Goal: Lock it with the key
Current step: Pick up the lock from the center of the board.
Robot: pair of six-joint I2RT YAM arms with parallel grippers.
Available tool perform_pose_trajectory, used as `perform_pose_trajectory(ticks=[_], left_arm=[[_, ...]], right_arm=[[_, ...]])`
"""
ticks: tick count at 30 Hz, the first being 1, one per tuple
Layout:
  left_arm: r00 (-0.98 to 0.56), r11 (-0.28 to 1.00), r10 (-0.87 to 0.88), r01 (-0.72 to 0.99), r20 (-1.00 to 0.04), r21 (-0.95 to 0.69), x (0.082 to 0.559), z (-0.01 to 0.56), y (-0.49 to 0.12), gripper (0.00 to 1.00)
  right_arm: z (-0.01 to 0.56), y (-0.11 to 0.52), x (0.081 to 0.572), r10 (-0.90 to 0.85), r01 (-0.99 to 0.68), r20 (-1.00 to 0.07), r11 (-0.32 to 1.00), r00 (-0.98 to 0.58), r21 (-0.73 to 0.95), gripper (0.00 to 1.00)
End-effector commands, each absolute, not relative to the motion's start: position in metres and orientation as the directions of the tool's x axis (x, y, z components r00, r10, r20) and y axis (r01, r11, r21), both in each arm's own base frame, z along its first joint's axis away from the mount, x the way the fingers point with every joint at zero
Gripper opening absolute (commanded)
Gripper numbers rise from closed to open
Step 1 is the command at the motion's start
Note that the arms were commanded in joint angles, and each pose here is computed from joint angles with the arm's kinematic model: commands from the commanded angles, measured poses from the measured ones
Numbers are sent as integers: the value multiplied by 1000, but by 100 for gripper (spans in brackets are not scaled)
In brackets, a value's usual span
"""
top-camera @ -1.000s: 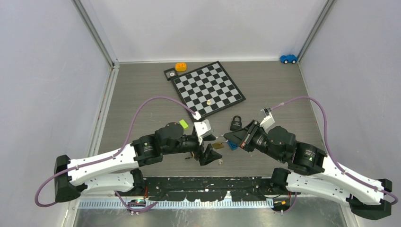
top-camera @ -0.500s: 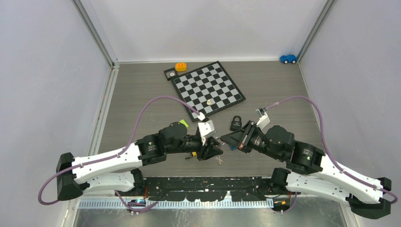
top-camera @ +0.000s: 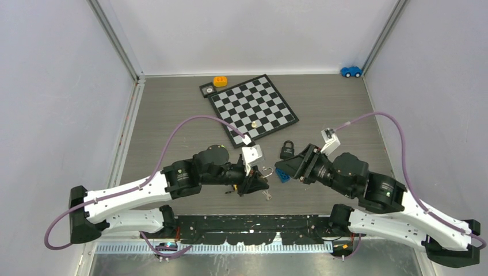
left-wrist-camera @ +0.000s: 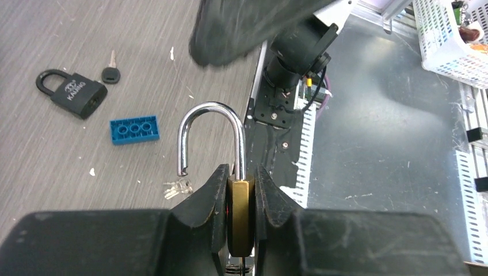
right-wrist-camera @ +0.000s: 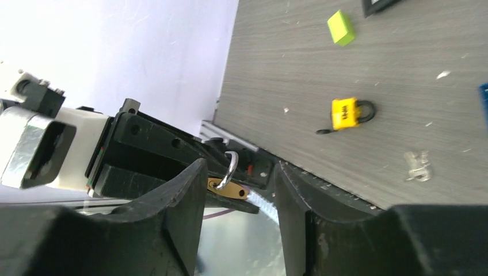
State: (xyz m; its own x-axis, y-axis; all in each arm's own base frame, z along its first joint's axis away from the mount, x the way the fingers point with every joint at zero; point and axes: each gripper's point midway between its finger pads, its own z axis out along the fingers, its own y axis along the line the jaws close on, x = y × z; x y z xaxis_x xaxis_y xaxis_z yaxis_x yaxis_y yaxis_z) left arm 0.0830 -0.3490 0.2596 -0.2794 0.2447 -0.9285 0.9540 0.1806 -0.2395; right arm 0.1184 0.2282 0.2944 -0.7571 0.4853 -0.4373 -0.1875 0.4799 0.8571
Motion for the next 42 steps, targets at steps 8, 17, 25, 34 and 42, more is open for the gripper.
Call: perform_pose_trajectory(ticks=[8,17,25,34,42], left_arm=[[-349,-56,236,927,-907,-371,34,307,-340,0],[-382,-156,217,895,-898,-419,18,327,-339,0],[-394,-179,214,883,-894,-433,14,331,-339,0],[-393,-206,209,877,-895,-434,9,334,-337,0],[-392,-212,203,877,-897,-431,7,337,-334,0]], right_arm=[[364,205,90,219,-793,-901,427,-375,434,56],[366,224,24,81,-975,-973,-30,217,-220,66],[357,241,37,-6,-928,-931,-75,366,-365,64],[349,254,41,-36,-932,-934,-99,354,-350,51],[350,253,37,-31,-958,-961,-94,274,-270,23]])
